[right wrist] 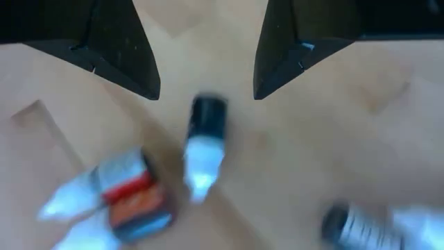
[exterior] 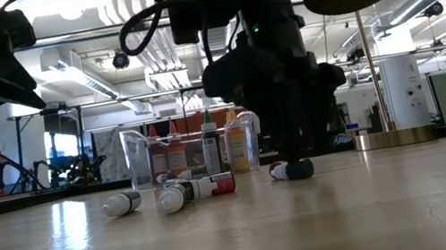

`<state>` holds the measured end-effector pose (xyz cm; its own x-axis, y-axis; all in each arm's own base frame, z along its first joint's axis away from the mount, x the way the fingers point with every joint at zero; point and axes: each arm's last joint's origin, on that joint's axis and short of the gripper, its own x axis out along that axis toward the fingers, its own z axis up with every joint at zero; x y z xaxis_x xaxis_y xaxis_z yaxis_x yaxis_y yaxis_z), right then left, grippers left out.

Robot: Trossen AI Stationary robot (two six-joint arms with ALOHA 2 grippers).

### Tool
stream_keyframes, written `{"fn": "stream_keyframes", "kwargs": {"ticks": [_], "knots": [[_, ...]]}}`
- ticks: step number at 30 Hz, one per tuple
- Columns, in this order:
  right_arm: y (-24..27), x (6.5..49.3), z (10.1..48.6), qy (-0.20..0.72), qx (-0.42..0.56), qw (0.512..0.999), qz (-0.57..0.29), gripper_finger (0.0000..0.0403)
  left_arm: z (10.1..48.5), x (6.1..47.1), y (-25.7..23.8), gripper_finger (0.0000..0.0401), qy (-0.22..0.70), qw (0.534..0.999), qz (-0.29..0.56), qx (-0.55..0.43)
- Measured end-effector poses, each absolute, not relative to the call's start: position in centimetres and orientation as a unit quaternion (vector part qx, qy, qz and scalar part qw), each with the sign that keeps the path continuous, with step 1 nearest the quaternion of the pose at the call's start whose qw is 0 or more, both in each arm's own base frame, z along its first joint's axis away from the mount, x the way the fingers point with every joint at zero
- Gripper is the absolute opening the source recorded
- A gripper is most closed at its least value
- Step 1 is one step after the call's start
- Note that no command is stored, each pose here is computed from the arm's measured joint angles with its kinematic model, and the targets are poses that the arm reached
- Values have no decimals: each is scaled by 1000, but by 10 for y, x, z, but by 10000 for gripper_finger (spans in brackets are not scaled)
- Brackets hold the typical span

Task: Pick & Place food coloring
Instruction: Put the small green food coloring bottle into the transparent bin

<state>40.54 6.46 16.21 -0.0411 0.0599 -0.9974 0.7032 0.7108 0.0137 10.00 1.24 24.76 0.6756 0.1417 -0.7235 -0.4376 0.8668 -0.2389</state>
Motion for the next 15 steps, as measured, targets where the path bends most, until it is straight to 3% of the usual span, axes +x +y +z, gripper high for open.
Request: {"fn": "stream_keyframes", "kwargs": {"ticks": [11,15], "knots": [[55,412,149,642,306,657,-249,223,248,100,12,218,369,893,163,-201],[54,410,142,640,326,644,-263,218,248,100,12,218,368,893,163,-201]]}}
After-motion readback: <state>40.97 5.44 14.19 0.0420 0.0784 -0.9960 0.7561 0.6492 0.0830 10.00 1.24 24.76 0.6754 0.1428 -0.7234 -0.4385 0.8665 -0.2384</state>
